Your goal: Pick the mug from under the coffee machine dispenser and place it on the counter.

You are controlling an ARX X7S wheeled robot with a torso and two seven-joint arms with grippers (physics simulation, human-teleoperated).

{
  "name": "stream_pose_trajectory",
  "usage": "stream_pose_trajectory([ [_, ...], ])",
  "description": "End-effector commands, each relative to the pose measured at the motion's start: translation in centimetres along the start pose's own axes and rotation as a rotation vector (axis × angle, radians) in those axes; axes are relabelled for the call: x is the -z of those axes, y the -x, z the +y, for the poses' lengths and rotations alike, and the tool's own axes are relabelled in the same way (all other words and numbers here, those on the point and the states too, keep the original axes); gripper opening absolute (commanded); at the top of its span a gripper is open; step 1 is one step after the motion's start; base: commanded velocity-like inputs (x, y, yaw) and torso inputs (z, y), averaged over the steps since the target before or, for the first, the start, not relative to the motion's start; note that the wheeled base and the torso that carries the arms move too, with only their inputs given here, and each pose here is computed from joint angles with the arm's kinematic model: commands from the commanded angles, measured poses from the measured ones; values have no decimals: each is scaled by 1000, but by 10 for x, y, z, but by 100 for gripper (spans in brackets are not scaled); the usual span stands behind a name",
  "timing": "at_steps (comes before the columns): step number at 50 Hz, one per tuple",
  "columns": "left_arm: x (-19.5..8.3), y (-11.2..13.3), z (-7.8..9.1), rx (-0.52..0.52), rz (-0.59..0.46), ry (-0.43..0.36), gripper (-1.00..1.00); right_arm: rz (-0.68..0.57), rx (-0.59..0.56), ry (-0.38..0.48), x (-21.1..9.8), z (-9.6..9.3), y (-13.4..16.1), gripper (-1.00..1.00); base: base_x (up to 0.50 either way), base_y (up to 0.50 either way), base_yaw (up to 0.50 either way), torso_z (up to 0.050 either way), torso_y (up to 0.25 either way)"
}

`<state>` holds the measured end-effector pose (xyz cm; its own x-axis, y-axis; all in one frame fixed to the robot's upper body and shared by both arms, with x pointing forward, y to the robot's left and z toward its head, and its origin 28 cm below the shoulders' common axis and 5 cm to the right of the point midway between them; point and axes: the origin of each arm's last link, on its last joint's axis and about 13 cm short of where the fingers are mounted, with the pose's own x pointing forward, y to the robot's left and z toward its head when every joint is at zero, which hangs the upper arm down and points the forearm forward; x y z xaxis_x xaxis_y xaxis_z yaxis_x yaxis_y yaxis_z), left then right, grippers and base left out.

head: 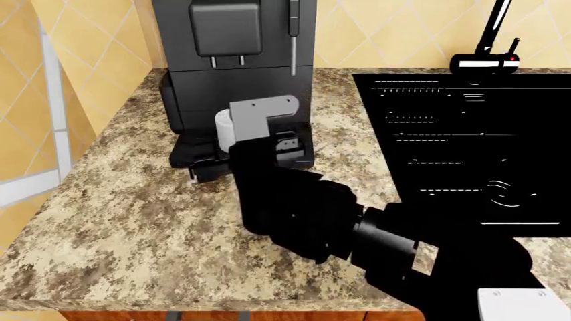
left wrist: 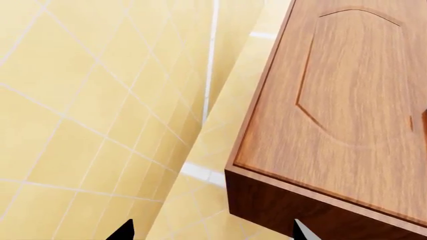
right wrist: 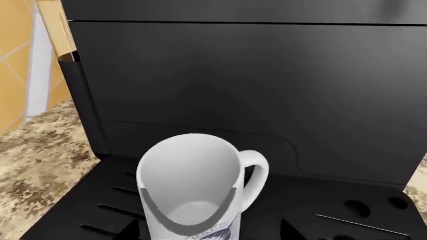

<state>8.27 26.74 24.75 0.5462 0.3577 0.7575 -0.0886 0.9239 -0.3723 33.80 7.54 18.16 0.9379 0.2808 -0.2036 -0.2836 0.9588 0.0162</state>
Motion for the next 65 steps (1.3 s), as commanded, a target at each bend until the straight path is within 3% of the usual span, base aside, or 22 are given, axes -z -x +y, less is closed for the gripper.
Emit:
stream_pose_trajectory([
  [1, 0, -1, 0, -1, 0, 1, 100, 5, -1, -4, 2, -4, -3, 100, 0, 0, 0, 0, 0],
  [14, 0, -1, 0, -4, -2, 2, 100, -14, -24, 22, -2, -2, -1, 100, 0, 0, 0, 0, 0],
  [15, 0, -1, 0, -4, -2, 2, 100, -16, -27, 28, -2, -2, -1, -100, 0, 0, 0, 0, 0],
  [38, -1, 0, 1, -6, -5, 3, 100, -49, -40, 46, -6, 0, 0, -100, 0, 0, 0, 0, 0],
  [51, -1, -1, 0, -7, -3, 1, 100, -129, -54, 84, -24, 8, 7, -100, 0, 0, 0, 0, 0],
  [65, -1, -1, 0, -7, -3, 0, 100, -138, -117, 93, -24, 18, 16, -100, 0, 0, 0, 0, 0],
])
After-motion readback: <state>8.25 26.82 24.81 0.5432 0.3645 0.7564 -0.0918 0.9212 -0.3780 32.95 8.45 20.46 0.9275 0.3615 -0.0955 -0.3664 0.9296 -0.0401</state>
